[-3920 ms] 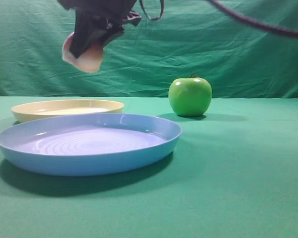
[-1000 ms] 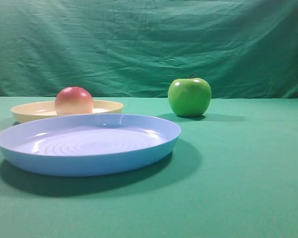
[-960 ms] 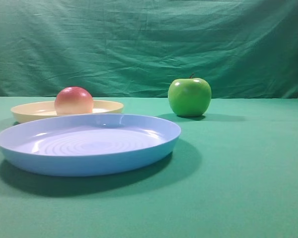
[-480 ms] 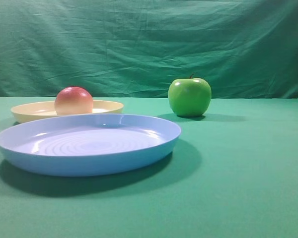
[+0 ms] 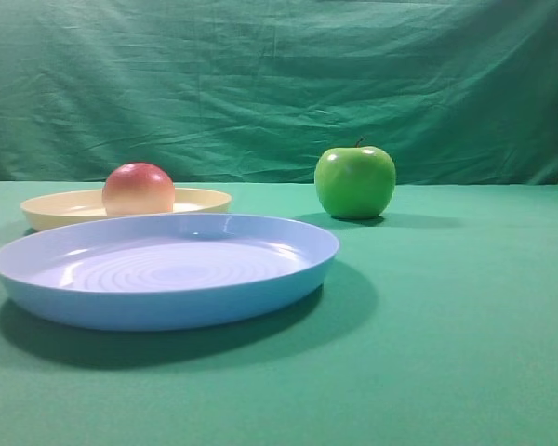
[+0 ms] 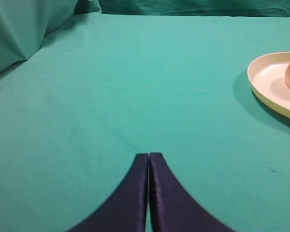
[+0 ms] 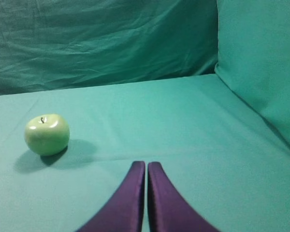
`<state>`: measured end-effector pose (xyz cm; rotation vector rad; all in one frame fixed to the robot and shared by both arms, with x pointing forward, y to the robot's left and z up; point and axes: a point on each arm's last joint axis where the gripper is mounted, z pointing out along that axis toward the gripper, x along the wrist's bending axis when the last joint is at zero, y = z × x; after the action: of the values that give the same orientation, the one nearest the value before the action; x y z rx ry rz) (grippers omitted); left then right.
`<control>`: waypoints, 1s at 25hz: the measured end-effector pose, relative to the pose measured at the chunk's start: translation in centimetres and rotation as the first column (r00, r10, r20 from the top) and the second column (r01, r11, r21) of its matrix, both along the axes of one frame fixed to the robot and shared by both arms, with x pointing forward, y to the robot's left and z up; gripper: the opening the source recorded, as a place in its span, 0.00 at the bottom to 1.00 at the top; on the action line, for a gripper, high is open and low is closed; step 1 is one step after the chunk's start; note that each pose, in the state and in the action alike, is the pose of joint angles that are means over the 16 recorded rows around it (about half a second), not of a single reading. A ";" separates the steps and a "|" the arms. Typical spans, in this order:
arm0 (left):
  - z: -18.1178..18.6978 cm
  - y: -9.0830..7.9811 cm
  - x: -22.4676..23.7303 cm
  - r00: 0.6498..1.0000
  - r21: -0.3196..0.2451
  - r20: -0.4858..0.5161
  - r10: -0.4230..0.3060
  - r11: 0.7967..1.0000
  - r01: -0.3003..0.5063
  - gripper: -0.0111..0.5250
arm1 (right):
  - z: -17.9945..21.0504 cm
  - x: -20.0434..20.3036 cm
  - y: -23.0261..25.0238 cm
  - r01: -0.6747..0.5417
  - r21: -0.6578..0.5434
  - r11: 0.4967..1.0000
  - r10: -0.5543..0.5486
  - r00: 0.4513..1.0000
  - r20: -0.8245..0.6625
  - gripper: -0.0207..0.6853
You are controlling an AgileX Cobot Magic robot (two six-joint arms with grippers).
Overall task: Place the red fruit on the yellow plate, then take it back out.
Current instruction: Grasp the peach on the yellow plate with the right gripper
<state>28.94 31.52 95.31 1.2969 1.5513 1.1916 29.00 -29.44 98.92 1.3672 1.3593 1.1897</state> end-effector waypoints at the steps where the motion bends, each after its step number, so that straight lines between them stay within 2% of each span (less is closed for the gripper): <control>1: 0.0 0.0 0.0 1.000 0.000 0.000 0.000 1.000 0.000 0.02 | -0.6 0.0 0.0 0.001 0.001 1.000 -0.001 1.000 0.001 0.03; 9: 0.0 0.0 0.0 1.000 0.000 0.000 0.000 1.000 0.000 0.02 | -3.4 0.3 0.0 0.005 0.006 1.000 -0.005 0.999 -0.037 0.03; 25: 0.0 0.0 0.0 1.000 0.000 0.000 0.000 1.000 0.000 0.02 | -4.3 0.1 0.1 -0.003 0.014 1.000 0.004 0.993 -0.114 0.03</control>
<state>28.94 31.52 95.31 1.2969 1.5513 1.1916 29.12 -29.37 94.67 1.4624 1.4357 1.1404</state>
